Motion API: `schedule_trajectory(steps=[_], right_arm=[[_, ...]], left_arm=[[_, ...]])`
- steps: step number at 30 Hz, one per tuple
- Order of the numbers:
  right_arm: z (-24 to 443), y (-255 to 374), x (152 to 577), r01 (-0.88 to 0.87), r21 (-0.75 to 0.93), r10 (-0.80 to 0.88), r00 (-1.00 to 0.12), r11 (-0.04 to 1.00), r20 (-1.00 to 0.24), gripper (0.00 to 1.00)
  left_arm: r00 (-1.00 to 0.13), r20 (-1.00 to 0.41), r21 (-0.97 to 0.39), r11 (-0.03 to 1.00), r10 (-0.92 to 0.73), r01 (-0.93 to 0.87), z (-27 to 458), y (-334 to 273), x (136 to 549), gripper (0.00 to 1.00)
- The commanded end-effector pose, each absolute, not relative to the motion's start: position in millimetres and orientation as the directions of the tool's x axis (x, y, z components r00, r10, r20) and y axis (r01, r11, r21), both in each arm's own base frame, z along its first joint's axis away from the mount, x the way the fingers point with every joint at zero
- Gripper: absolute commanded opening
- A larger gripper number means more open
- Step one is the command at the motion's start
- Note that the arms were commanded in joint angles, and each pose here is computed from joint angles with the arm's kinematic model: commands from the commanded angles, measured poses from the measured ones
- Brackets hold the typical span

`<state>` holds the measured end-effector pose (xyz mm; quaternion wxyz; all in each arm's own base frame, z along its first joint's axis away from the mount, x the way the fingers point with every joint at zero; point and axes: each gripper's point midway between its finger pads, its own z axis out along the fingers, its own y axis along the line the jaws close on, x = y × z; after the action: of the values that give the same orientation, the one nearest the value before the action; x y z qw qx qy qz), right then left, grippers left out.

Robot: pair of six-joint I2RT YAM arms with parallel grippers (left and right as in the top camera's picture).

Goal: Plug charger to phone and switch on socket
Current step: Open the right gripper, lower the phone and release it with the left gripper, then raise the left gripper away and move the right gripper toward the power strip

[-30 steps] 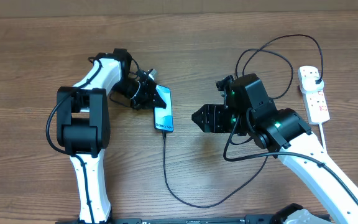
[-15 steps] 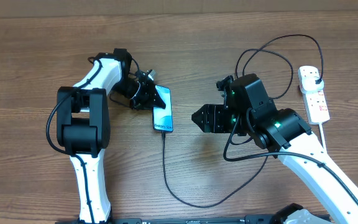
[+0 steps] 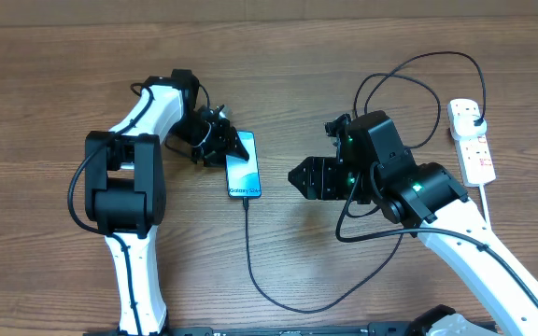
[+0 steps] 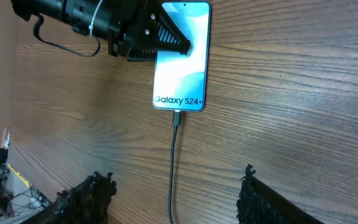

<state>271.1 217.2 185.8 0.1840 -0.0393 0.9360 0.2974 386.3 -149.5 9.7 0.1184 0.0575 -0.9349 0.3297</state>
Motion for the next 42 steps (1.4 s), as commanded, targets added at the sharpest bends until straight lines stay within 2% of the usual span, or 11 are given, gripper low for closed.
schedule_trajectory(steps=[1, 15, 29, 33, 35, 42], right_arm=[[196, 214, 274, -0.213, 0.533, 0.032, -0.911, 0.819, -0.412, 0.68], [196, 214, 274, -0.213, 0.534, 0.032, -0.911, 0.818, -0.412, 0.68], [194, 213, 271, -0.209, 0.529, 0.026, -0.915, 0.822, -0.402, 0.69], [192, 211, 269, -0.203, 0.523, 0.021, -0.920, 0.828, -0.391, 0.68], [191, 210, 269, -0.199, 0.517, 0.021, -0.921, 0.833, -0.390, 0.68], [190, 209, 269, -0.196, 0.512, 0.023, -0.921, 0.836, -0.389, 0.65]], left_arm=[[-0.962, 0.267, -0.487, 0.853, -0.061, -0.189, -13, -129, 384, 0.46], [-0.965, 0.247, -0.335, 0.927, -0.085, -0.167, -26, -102, 383, 0.55], [-0.963, 0.250, -0.279, 0.946, -0.096, -0.167, -24, -91, 382, 0.56], [-0.966, 0.207, -0.200, 0.960, -0.156, -0.198, 4, -72, 391, 0.58], [-0.976, 0.147, -0.203, 0.960, -0.163, -0.191, 30, -68, 400, 0.58], [-0.965, -0.185, -0.282, 0.951, -0.184, -0.127, 164, -70, 415, 0.59]])
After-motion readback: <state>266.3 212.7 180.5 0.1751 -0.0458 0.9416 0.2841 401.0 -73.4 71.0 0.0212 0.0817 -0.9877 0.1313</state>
